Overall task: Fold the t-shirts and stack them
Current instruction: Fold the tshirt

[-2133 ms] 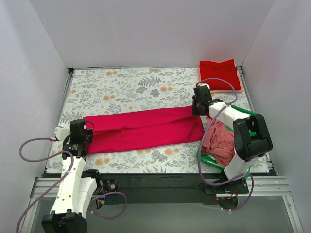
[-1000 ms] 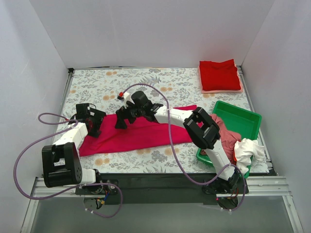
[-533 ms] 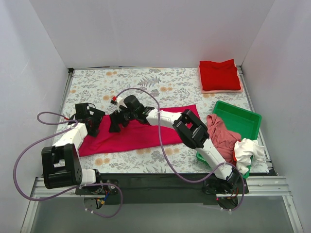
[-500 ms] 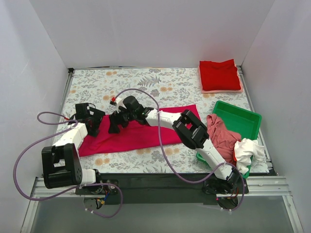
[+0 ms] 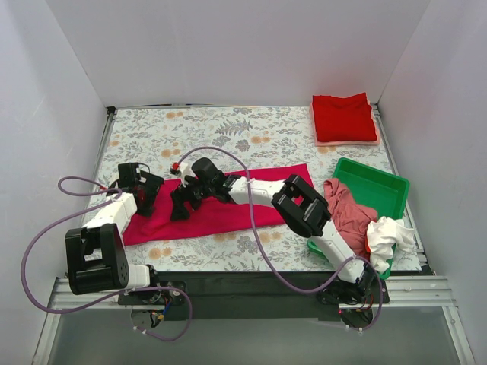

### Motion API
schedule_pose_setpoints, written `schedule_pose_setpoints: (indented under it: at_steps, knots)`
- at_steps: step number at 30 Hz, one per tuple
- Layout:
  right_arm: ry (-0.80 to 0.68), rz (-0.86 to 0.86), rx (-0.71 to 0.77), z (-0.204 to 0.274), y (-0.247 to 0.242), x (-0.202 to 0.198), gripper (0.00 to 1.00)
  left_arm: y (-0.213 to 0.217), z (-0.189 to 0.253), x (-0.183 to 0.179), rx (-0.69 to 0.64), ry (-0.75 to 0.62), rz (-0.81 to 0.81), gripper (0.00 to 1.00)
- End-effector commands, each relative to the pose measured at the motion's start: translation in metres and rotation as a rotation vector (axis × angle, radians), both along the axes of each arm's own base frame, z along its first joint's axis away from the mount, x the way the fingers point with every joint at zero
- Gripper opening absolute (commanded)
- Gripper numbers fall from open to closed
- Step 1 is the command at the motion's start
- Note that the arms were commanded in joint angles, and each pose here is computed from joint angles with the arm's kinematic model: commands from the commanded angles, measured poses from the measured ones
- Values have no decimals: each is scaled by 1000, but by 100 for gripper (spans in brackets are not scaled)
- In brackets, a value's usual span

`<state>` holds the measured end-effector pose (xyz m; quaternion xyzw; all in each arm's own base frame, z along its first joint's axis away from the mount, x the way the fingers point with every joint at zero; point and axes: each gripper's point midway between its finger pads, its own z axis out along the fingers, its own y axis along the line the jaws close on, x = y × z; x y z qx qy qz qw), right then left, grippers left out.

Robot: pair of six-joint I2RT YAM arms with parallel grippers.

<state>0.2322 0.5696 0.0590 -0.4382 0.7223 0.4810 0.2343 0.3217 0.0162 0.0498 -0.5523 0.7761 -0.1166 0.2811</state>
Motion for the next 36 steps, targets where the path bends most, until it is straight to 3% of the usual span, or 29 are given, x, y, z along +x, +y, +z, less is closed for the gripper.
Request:
schedule_pose_setpoints:
  at_steps: [1,10,15,18,21,26,29,36]
  knots:
    - [-25,108,65,40,-6,-34,98,10,1,-4,36,10,16,92]
    - [-61,220,76,53,-49,-96,98,13,1,-6,45,15,22,92]
    - [-127,90,51,69,-82,-93,98,13,5,-5,50,3,17,93]
    - [-174,-151,1,75,-110,-57,98,11,10,-4,46,-11,-1,93]
    - [-109,-357,0,84,-146,-19,98,3,21,0,20,-54,-36,93]
    - [5,-640,-62,56,-218,23,98,5,38,-3,25,-104,-6,93]
    - [35,-809,-65,50,-264,65,98,-12,34,-7,-57,-102,-40,93]
    - [-2,-899,-109,41,-291,127,98,-50,17,-33,-96,-82,-110,93]
